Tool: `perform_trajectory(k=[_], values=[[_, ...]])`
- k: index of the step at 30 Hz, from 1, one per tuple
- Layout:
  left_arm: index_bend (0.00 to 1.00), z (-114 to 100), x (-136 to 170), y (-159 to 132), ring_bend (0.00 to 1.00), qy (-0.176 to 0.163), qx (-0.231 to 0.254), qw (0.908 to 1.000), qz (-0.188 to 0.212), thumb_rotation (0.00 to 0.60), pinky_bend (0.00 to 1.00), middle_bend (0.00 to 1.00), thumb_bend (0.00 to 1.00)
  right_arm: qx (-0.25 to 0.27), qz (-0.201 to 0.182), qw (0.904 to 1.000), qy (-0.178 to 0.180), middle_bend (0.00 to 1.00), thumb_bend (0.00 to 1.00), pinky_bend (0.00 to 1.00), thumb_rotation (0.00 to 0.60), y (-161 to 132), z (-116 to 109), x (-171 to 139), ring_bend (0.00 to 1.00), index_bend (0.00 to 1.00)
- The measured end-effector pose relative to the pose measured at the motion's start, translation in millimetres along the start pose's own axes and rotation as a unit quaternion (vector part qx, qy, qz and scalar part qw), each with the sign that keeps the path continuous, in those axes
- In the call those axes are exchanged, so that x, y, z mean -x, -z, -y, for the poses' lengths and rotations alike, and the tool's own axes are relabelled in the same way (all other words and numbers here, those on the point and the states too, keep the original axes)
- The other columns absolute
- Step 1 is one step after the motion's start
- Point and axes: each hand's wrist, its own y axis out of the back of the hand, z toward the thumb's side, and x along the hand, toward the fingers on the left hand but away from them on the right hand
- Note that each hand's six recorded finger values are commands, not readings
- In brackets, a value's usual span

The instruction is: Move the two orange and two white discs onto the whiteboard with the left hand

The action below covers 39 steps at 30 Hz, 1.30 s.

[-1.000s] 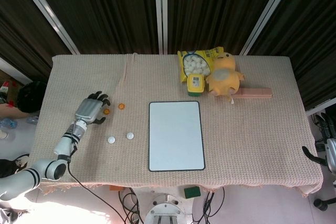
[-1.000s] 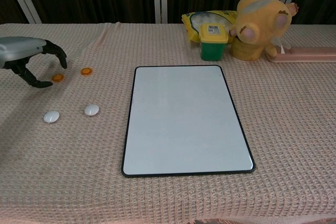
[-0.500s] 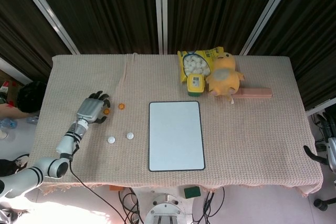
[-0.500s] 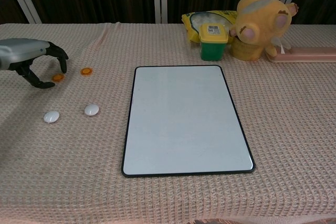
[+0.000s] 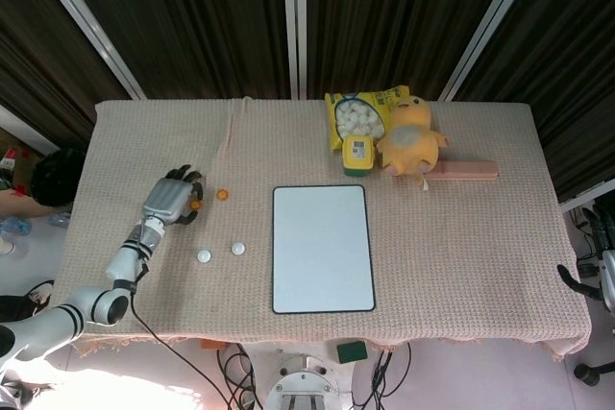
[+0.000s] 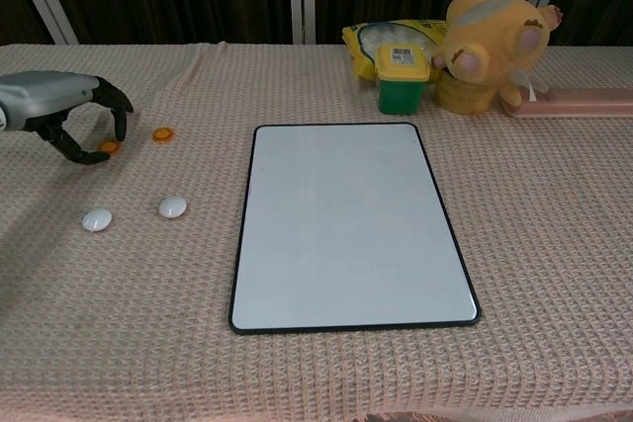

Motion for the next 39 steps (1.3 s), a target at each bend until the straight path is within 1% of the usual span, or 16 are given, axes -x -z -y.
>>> perform_trajectory(k=[11, 17, 20, 23, 26, 28, 32, 36, 39], values=[[0.48, -3.0, 0.5, 0.7, 0.04, -0.007, 0.002, 1.0000, -0.001, 0.600, 0.14, 0.18, 0.31, 0.001, 0.000, 1.0000, -0.001, 0.00, 0.23, 0.00, 0.600, 0.2, 0.5, 0.0, 0.00, 0.00], [0.49, -9.6, 3.3, -6.9, 0.04, -0.017, 0.002, 0.9998, 0.011, 0.600, 0.14, 0.18, 0.31, 0.001, 0.000, 1.0000, 0.000, 0.00, 0.24, 0.00, 0.600, -0.4, 0.1, 0.1, 0.00, 0.00], [0.49, -14.7, 5.7, -19.1, 0.04, -0.024, -0.001, 0.9993, 0.027, 0.600, 0.14, 0.18, 0.31, 0.001, 0.000, 1.0000, -0.001, 0.00, 0.24, 0.00, 0.600, -1.0, 1.1, 0.7, 0.00, 0.00], [0.49, -20.6, 9.0, -41.0, 0.04, -0.031, -0.006, 0.9980, 0.055, 0.600, 0.14, 0.17, 0.31, 0.002, -0.003, 1.0000, -0.002, 0.00, 0.24, 0.00, 0.600, -2.7, 1.8, 1.2, 0.00, 0.00], [0.50, -27.6, 12.6, -71.5, 0.04, -0.035, -0.004, 0.9952, 0.092, 0.600, 0.14, 0.17, 0.31, 0.002, -0.006, 1.0000, -0.002, 0.00, 0.24, 0.00, 0.600, -4.0, 2.4, 1.2, 0.00, 0.00], [0.50, -33.5, 15.4, -97.2, 0.04, -0.038, -0.002, 0.9921, 0.119, 0.600, 0.14, 0.17, 0.31, 0.003, -0.006, 1.0000, -0.003, 0.00, 0.24, 0.00, 0.600, -4.7, 2.8, 1.4, 0.00, 0.00], [0.50, -40.7, 18.2, -138.2, 0.04, -0.041, -0.020, 0.9862, 0.159, 0.600, 0.14, 0.17, 0.31, 0.004, -0.008, 1.0000, -0.003, 0.00, 0.23, 0.00, 0.600, -5.8, 2.6, 1.5, 0.00, 0.00], [0.51, -38.9, 16.6, -178.3, 0.04, -0.035, -0.043, 0.9808, 0.187, 0.600, 0.14, 0.17, 0.31, 0.005, -0.009, 0.9999, -0.001, 0.00, 0.24, 0.00, 0.600, -6.1, 1.3, 0.7, 0.00, 0.00], [0.51, -31.9, 12.2, -206.1, 0.04, -0.023, -0.044, 0.9785, 0.200, 0.600, 0.14, 0.17, 0.31, 0.005, -0.010, 0.9999, -0.002, 0.00, 0.24, 0.00, 0.600, -5.6, 1.5, -0.5, 0.00, 0.00]])
